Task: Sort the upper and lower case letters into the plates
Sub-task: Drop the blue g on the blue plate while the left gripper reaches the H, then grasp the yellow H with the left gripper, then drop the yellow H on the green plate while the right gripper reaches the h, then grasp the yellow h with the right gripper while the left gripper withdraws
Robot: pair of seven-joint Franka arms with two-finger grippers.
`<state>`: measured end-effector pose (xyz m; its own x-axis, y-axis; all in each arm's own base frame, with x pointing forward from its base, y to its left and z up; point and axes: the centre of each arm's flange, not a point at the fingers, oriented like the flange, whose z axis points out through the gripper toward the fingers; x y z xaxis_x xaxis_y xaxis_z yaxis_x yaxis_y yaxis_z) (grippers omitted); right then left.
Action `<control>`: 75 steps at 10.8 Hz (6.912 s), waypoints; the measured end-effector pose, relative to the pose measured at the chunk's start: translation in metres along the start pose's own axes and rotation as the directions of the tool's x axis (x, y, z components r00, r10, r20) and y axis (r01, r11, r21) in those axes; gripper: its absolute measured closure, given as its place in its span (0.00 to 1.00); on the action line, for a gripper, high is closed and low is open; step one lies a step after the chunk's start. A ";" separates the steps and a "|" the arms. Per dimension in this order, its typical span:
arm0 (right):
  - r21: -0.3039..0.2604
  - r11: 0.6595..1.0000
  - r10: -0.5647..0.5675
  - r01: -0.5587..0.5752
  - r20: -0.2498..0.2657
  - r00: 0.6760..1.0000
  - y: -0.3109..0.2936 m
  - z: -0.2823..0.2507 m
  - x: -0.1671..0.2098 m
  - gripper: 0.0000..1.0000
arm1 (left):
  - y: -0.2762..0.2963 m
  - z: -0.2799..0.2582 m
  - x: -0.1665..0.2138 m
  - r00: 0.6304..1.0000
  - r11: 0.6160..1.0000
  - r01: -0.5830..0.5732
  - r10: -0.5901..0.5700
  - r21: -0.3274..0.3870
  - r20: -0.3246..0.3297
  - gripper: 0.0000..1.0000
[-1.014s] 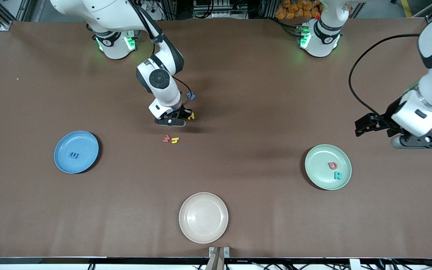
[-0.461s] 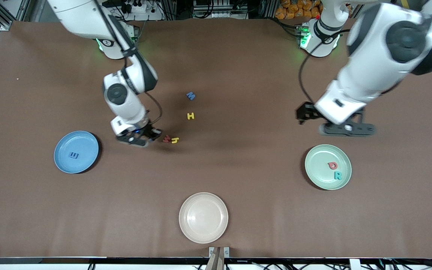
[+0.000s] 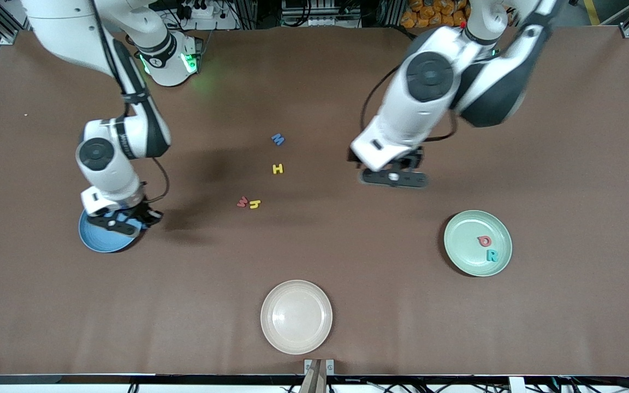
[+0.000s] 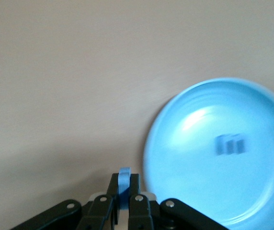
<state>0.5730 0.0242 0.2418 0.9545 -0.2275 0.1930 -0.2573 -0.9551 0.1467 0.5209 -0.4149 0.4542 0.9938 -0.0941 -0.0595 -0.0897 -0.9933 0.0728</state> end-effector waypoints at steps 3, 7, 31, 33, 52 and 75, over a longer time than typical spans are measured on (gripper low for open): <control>-0.032 0.999 -0.033 0.033 0.025 0.999 0.072 0.016 0.014 0.85 | 0.076 0.067 -0.027 0.994 0.993 0.114 -0.114 -0.007 0.002 0.00; -0.045 0.998 -0.036 0.040 0.075 0.997 0.074 0.023 0.007 0.46 | 0.141 0.146 -0.052 0.952 0.952 0.306 -0.305 0.025 -0.031 0.05; -0.047 0.998 -0.038 0.042 0.083 0.996 0.074 0.025 0.006 0.00 | 0.218 0.298 -0.094 0.994 0.998 0.051 -0.053 -0.025 -0.097 0.26; -0.047 0.998 -0.038 0.042 0.083 0.996 0.074 0.025 0.006 0.00 | 0.224 0.300 -0.100 0.994 0.999 0.046 -0.048 -0.027 -0.101 0.28; -0.022 0.999 0.031 -0.030 0.054 0.998 -0.010 0.008 -0.010 0.00 | 0.059 0.061 0.062 0.958 0.984 0.177 -0.171 0.006 -0.232 0.67; -0.068 0.549 0.821 -0.833 0.230 0.523 -0.284 -0.019 -0.119 0.00 | -0.324 -0.027 0.094 0.995 0.990 0.072 -0.063 0.124 -0.078 0.00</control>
<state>0.5300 0.3263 0.1953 0.3222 -0.9467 -0.0019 -0.9466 -0.3222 -0.0146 0.6450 -0.1000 0.4515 0.9996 -0.0257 0.0138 -0.0249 -0.9981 -0.0558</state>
